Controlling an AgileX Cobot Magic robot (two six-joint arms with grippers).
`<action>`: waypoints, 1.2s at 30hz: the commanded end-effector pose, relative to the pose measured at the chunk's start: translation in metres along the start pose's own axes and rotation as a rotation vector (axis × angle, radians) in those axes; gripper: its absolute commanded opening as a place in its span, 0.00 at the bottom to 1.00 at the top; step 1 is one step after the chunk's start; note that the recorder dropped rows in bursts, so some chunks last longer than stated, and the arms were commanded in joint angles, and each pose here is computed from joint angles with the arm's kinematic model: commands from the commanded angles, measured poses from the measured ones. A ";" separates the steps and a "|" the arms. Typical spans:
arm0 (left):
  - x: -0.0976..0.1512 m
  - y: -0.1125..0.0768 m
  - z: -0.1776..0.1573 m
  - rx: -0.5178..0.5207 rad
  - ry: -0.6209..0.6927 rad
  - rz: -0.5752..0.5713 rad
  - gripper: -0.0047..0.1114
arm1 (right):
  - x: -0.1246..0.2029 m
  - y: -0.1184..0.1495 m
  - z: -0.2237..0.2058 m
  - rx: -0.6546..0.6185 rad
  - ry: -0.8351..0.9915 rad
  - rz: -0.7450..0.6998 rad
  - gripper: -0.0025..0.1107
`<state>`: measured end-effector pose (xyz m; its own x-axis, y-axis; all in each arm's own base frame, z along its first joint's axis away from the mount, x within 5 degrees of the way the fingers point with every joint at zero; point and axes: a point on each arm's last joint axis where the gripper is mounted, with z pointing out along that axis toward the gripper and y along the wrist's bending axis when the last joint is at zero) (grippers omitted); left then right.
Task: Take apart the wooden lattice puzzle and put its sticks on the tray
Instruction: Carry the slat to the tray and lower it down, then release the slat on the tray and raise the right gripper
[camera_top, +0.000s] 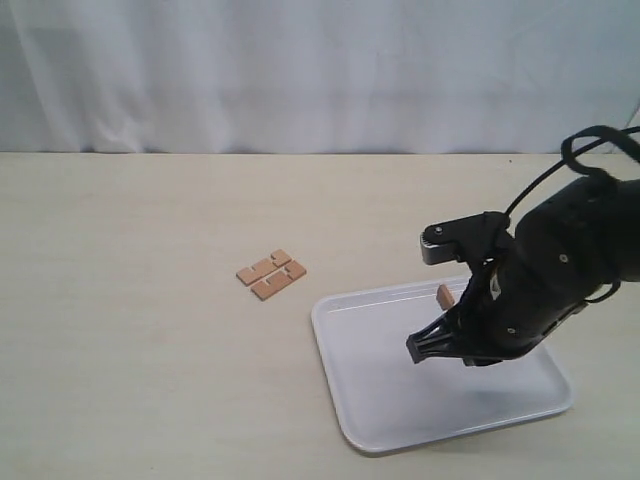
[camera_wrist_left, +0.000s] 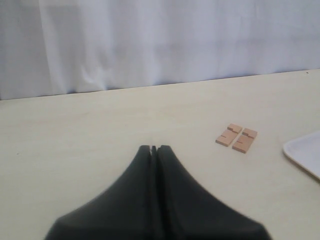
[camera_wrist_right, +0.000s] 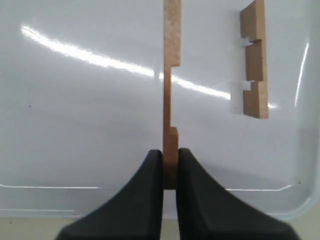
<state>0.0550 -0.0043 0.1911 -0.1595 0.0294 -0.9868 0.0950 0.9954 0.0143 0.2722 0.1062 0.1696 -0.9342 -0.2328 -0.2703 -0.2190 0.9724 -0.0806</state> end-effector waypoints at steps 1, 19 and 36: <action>0.000 0.000 0.000 0.002 -0.009 -0.004 0.04 | -0.002 0.002 0.022 -0.007 0.007 0.025 0.06; 0.000 0.000 0.000 0.002 -0.009 -0.004 0.04 | -0.003 -0.004 0.052 0.010 0.042 0.122 0.06; 0.000 0.000 0.000 0.002 -0.009 -0.004 0.04 | -0.002 -0.004 0.055 0.011 0.053 0.123 0.48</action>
<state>0.0550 -0.0043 0.1911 -0.1595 0.0294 -0.9868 0.0950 0.9954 0.0143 0.2896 0.1037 0.1175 -0.9678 -0.1082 -0.2273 -0.0985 0.9937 -0.0537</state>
